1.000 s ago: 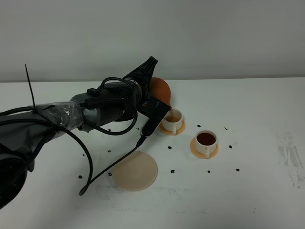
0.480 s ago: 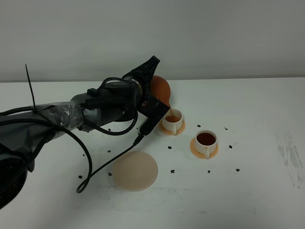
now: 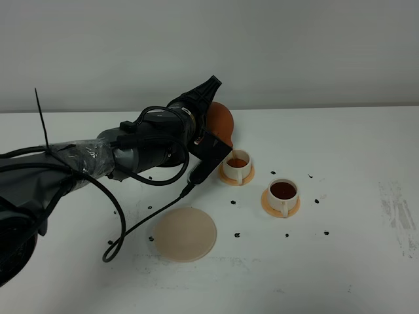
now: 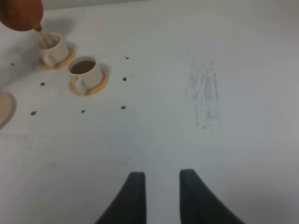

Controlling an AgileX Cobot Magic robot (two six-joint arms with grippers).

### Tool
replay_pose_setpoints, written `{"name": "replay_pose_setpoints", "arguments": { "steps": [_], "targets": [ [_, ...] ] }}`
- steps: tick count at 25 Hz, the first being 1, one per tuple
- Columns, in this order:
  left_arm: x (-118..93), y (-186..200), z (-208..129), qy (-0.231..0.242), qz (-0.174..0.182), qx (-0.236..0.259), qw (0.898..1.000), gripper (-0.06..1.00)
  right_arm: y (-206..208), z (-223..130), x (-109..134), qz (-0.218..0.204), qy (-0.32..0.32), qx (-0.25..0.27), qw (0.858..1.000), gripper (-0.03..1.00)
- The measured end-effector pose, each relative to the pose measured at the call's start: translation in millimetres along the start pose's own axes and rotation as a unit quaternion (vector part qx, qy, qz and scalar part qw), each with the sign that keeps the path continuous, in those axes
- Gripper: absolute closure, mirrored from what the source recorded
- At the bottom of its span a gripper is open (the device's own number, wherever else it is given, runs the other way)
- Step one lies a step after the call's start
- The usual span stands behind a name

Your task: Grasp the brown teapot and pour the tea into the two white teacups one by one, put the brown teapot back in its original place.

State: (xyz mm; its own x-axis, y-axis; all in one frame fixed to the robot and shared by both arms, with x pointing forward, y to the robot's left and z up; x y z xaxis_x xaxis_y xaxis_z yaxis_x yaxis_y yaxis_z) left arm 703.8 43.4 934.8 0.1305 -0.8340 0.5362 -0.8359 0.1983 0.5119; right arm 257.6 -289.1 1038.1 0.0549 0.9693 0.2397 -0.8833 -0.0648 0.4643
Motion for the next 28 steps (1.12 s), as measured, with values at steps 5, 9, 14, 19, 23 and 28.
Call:
{"name": "replay_pose_setpoints", "arguments": {
  "steps": [5,9,14,19,23,28],
  "targets": [
    [0.8,0.0,0.1,-0.006,0.003,0.0,1.0,0.82,0.0,0.0,0.0,0.0,0.0,0.0,1.0,0.76],
    [2.5,0.0,0.6,-0.016,0.01,-0.002,1.0,0.82,0.0,0.0,0.0,0.0,0.0,0.0,1.0,0.76],
    [3.8,0.1,0.7,-0.026,0.015,-0.002,1.0,0.82,0.0,0.0,0.0,0.0,0.0,0.0,1.0,0.76],
    [4.2,0.1,0.3,-0.035,0.017,0.0,0.999,0.82,0.0,0.0,0.0,0.0,0.0,0.0,1.0,0.76],
    [5.3,0.2,0.3,-0.047,0.022,0.0,0.999,0.82,0.0,0.0,0.0,0.0,0.0,0.0,1.0,0.76],
    [6.1,-0.4,1.7,-0.053,0.026,-0.003,0.998,0.82,0.0,0.0,0.0,0.0,0.0,0.0,1.0,0.76]
  ]
}}
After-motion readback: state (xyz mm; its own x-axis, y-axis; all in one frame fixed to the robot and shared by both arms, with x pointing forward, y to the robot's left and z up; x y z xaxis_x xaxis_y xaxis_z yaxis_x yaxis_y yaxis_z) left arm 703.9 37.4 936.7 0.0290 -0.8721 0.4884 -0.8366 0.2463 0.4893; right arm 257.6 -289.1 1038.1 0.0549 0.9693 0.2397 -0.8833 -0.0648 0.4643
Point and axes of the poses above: a point on each arm's last joint axis where the gripper is mounted, y pointing back along that axis away from the gripper, x along the wrist's bending axis when the last joint is at zero, z = x × y, the point moved 3 cm from there along -y, pointing out along that axis toward the gripper, and after that the axes turned 14 degrees about -y, right-handed, at the moved point
